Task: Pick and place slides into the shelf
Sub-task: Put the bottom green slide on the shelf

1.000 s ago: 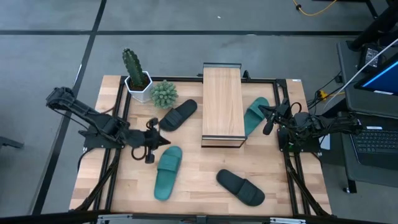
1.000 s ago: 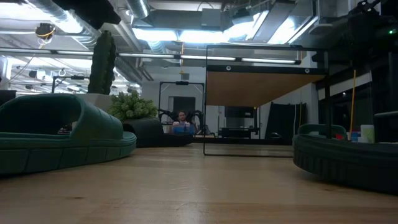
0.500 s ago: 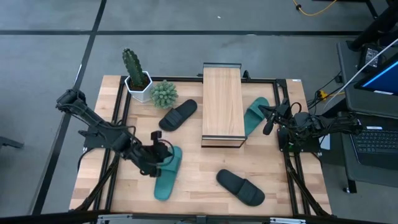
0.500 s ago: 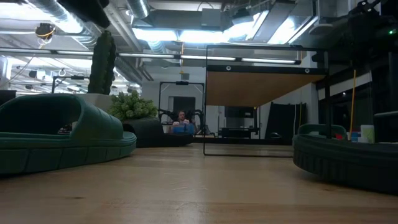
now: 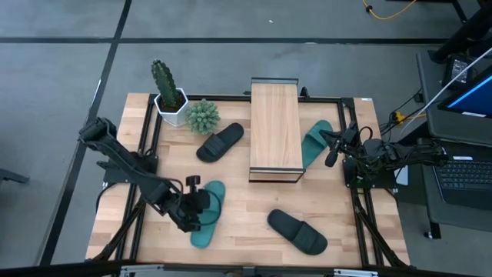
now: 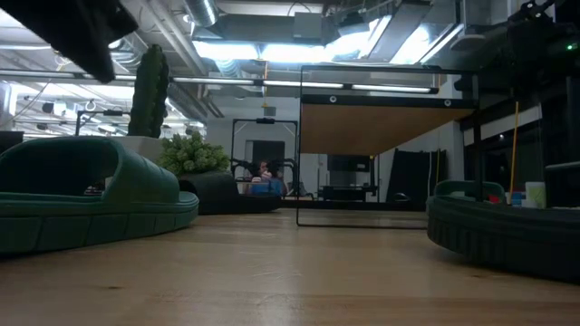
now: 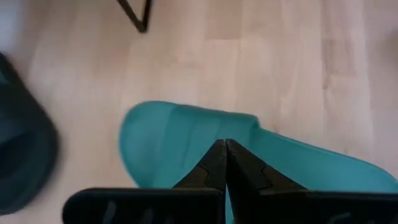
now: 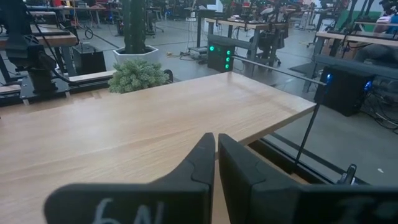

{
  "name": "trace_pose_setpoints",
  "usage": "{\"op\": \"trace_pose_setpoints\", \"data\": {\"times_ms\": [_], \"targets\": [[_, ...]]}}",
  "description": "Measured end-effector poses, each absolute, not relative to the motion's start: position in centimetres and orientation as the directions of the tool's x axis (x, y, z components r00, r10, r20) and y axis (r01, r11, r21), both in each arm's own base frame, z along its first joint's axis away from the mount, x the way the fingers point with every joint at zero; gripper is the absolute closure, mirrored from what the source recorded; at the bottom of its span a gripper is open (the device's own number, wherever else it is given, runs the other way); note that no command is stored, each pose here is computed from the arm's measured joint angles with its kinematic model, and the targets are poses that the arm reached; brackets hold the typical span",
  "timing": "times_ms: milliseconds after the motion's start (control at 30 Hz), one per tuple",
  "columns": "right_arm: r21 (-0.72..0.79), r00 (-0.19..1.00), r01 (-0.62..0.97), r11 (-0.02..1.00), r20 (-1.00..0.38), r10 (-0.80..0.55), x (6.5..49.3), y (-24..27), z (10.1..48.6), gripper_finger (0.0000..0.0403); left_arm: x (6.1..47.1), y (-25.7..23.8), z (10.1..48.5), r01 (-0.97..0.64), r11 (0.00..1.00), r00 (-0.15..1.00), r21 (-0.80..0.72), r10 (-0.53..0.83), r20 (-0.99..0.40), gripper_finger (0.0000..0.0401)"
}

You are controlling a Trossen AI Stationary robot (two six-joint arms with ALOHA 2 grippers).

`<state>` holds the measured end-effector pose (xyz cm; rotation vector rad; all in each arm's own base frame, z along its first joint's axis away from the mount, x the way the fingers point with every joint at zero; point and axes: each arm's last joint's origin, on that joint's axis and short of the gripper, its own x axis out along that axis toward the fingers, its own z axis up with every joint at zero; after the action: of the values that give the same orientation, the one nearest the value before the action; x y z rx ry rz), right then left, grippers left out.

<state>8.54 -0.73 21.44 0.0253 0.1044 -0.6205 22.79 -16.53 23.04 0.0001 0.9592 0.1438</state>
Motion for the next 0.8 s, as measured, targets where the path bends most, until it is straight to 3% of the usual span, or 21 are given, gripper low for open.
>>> {"op": "trace_pose_setpoints", "data": {"times_ms": [567,800], "targets": [[0.038,0.809,0.585,0.81,-0.104,-0.579,8.53,-0.74,21.45,0.0379,22.55,-16.11,22.75,-0.116,0.988,0.522,0.101,0.148,-0.84,0.0401],[0.101,0.809,0.587,0.803,-0.103,-0.579,8.54,-0.74,21.46,0.0379,22.31,-16.17,22.69,-0.027,0.987,0.511,0.161,0.152,-0.846,0.0401]]}}
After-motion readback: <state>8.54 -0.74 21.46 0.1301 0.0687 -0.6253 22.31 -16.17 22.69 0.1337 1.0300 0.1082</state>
